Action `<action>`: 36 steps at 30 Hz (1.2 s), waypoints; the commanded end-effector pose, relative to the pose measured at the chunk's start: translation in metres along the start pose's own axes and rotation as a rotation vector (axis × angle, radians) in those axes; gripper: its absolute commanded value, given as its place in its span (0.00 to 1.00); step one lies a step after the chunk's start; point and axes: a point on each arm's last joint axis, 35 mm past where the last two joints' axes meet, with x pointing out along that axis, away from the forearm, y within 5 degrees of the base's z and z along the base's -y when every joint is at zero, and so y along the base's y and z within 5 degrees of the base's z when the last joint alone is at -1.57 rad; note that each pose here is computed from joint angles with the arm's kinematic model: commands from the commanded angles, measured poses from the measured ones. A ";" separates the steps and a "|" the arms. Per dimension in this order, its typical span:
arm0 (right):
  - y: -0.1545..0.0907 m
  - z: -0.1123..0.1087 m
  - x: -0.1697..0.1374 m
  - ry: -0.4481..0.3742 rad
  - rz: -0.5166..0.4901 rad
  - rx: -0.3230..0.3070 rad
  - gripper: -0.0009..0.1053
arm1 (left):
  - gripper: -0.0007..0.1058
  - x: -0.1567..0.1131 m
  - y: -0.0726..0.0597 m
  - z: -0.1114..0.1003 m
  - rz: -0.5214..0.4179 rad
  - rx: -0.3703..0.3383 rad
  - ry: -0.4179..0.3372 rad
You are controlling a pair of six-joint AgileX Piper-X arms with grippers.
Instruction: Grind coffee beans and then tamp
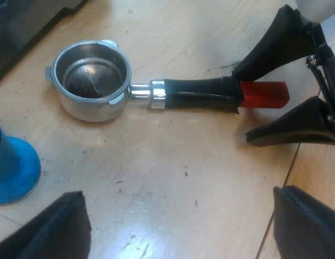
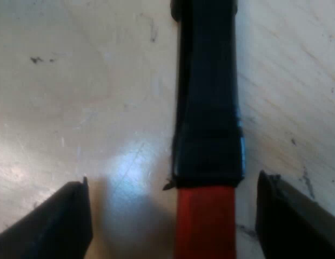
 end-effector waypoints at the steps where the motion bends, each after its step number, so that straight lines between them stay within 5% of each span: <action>1: 0.000 0.002 -0.002 0.001 0.015 0.003 0.67 | 0.68 0.000 -0.001 0.002 -0.010 0.002 -0.015; 11: -0.003 0.016 -0.027 0.160 -0.077 -0.085 0.87 | 0.68 0.000 -0.001 0.002 -0.010 0.002 -0.015; 18: 0.009 0.042 -0.058 0.009 -0.119 -0.186 0.90 | 0.68 0.000 -0.001 0.002 -0.010 0.002 -0.015; 25: 0.015 0.054 -0.075 -0.171 -0.133 -0.145 0.90 | 0.68 -0.003 -0.003 0.006 -0.001 -0.006 -0.028; 36: 0.025 0.069 -0.070 -0.414 -0.079 -0.143 0.90 | 0.68 -0.020 -0.004 0.025 0.233 -0.020 -0.085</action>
